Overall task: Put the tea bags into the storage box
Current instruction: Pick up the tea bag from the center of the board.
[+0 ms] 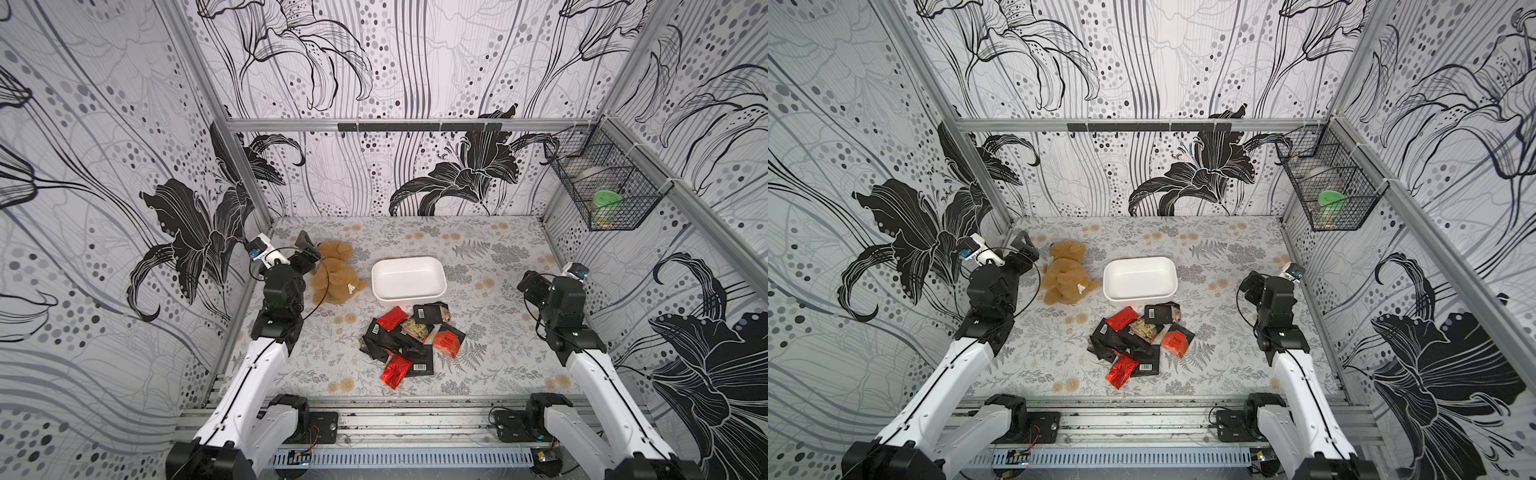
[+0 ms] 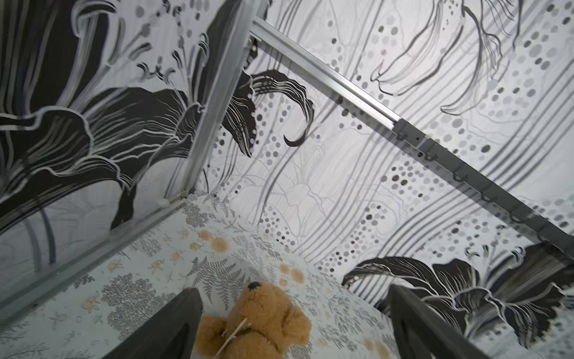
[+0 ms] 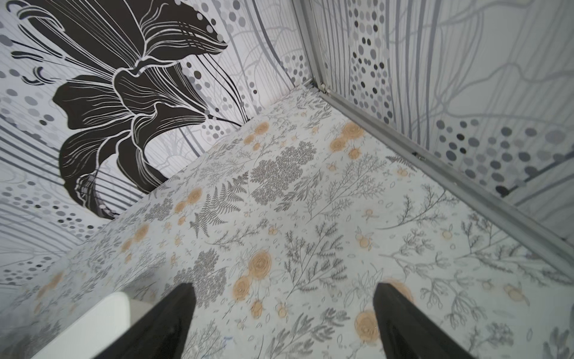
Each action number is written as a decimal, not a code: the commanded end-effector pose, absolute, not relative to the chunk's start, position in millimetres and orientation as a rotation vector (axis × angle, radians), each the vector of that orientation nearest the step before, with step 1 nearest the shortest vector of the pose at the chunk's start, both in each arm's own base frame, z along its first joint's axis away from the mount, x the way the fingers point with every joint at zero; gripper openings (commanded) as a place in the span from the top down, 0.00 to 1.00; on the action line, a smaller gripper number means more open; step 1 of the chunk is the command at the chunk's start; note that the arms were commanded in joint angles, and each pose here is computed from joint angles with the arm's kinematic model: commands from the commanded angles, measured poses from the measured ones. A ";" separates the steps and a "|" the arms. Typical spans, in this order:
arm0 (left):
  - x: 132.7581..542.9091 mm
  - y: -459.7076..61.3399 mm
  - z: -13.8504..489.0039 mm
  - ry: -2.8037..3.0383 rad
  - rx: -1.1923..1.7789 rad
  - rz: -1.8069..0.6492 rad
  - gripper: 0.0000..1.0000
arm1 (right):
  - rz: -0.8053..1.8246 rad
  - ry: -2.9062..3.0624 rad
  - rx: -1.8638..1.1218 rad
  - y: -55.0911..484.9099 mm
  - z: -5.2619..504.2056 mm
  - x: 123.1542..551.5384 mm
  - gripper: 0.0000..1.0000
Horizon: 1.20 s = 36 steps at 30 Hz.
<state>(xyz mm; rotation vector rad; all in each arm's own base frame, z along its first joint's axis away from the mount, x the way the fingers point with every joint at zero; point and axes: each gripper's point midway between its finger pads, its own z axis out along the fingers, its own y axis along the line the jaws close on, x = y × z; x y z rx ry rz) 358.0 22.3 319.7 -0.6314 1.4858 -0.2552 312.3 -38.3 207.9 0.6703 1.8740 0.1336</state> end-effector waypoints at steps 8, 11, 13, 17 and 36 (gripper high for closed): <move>328.2 -84.9 305.5 1.754 -0.217 -0.767 0.07 | 0.599 2.083 0.423 42.7 201.9 270.6 0.02; 321.4 -102.0 283.7 1.828 -0.205 -0.803 0.08 | 0.777 2.114 0.406 66.3 192.7 264.7 0.00; 314.2 -131.6 275.1 1.895 -0.118 -0.822 0.08 | 0.834 2.112 0.404 76.8 189.5 261.9 0.04; 297.9 -187.7 245.4 2.058 0.027 -0.833 0.12 | 0.838 2.119 0.395 98.2 183.0 254.9 0.10; 311.8 -314.4 160.2 2.353 0.062 -0.802 0.48 | 0.937 2.244 0.447 191.6 111.0 259.0 0.51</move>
